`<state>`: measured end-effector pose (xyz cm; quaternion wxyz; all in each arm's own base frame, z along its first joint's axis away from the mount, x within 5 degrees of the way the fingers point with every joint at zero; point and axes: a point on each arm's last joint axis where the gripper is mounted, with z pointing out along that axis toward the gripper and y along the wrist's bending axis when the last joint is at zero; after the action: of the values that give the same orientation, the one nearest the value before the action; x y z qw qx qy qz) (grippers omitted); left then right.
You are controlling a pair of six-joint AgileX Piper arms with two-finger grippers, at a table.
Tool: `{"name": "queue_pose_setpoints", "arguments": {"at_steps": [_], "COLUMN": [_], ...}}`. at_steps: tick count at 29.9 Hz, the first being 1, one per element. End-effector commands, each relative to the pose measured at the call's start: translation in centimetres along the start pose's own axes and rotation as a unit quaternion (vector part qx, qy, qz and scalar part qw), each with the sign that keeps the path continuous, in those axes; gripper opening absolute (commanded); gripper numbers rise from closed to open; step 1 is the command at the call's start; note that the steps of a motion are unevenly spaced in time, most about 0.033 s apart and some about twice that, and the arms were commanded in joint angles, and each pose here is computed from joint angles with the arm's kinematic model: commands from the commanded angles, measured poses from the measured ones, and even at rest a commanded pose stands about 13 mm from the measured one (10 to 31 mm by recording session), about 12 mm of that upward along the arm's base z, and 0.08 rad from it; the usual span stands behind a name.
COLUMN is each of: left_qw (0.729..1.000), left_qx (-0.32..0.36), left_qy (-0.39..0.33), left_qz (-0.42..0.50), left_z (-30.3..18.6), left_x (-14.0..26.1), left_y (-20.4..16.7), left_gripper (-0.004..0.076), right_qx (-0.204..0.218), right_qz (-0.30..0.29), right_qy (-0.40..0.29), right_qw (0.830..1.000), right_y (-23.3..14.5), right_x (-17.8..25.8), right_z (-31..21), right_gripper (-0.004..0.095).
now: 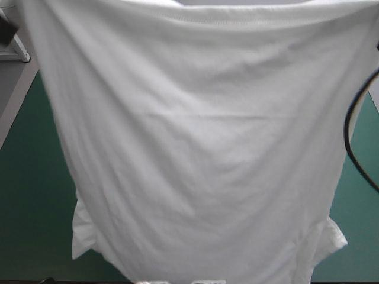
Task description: Fold the cloth
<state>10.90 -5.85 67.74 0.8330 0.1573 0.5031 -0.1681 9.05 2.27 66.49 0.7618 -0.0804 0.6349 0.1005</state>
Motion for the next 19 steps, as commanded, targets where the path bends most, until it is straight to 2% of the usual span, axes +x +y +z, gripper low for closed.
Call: {"name": "queue_pose_setpoints", "arguments": {"at_steps": [1,7,11,14,16,19], "left_qw": [0.995,0.988,0.985,0.98,0.975,0.98], "left_qx": [-0.045,-0.06,-0.086,-0.105,-0.104,-0.111], "left_qy": [-0.08,-0.127,-0.14,-0.166,-0.192,-0.165], "left_qz": [0.034,0.068,0.044,0.037,0.032,0.024], "left_z": [3.4,8.7,11.1,12.3,13.0,14.4], "left_x": [0.8,4.5,6.7,7.7,8.2,10.1], "left_y": [0.6,0.8,3.1,5.2,5.8,6.5], "left_gripper": [-0.001,-0.001,-0.001,-0.001,-0.001,-0.001], "right_qx": [0.019,0.046,0.081,0.096,0.098,0.093], "right_qz": [-0.002,-0.026,-0.073,-0.085,-0.083,-0.08], "right_qy": [-0.077,-0.174,-0.226,-0.255,-0.259,-0.224], "right_qw": [0.997,0.983,0.968,0.958,0.957,0.967], "right_y": [-1.6,-4.2,-5.5,-6.1,-6.3,-6.7], "right_x": [-0.4,0.5,0.9,1.2,1.5,2.8], "right_z": [4.2,10.8,13.1,14.2,14.7,16.2], "right_gripper": [-0.0015,-0.0015,-0.0015,-0.0015,-0.0015,-0.0015]}}
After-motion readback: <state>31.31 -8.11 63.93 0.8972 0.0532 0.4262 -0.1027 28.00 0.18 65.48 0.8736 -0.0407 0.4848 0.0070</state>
